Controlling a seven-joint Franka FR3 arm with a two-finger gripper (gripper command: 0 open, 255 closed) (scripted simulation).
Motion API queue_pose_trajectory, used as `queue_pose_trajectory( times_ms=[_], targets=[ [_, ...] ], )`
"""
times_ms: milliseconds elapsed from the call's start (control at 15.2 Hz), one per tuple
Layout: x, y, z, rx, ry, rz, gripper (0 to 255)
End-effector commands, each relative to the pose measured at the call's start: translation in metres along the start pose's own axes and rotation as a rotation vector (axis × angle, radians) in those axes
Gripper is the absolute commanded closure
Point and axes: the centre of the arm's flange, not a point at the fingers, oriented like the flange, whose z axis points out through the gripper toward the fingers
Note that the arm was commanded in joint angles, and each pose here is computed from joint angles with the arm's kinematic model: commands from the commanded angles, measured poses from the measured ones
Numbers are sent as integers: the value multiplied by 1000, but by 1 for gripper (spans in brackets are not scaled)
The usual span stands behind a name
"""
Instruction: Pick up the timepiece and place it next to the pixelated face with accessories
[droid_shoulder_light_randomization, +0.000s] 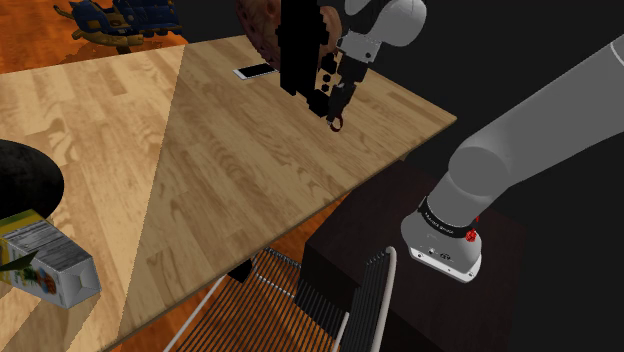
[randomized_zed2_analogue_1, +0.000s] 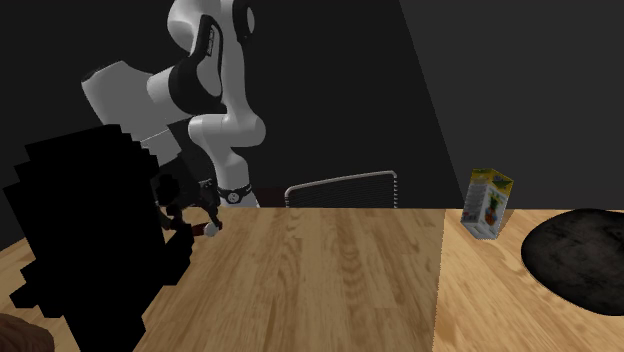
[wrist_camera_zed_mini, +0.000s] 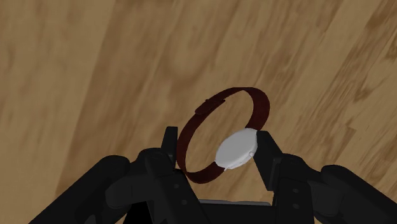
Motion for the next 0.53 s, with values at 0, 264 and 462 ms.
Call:
queue_pose_trajectory(
  times_ms=[0,264,462],
  targets=[
    [-1,2,5,0,0,0,255],
    [-1,2,5,0,0,0,255],
    [-1,2,5,0,0,0,0]
  ],
)
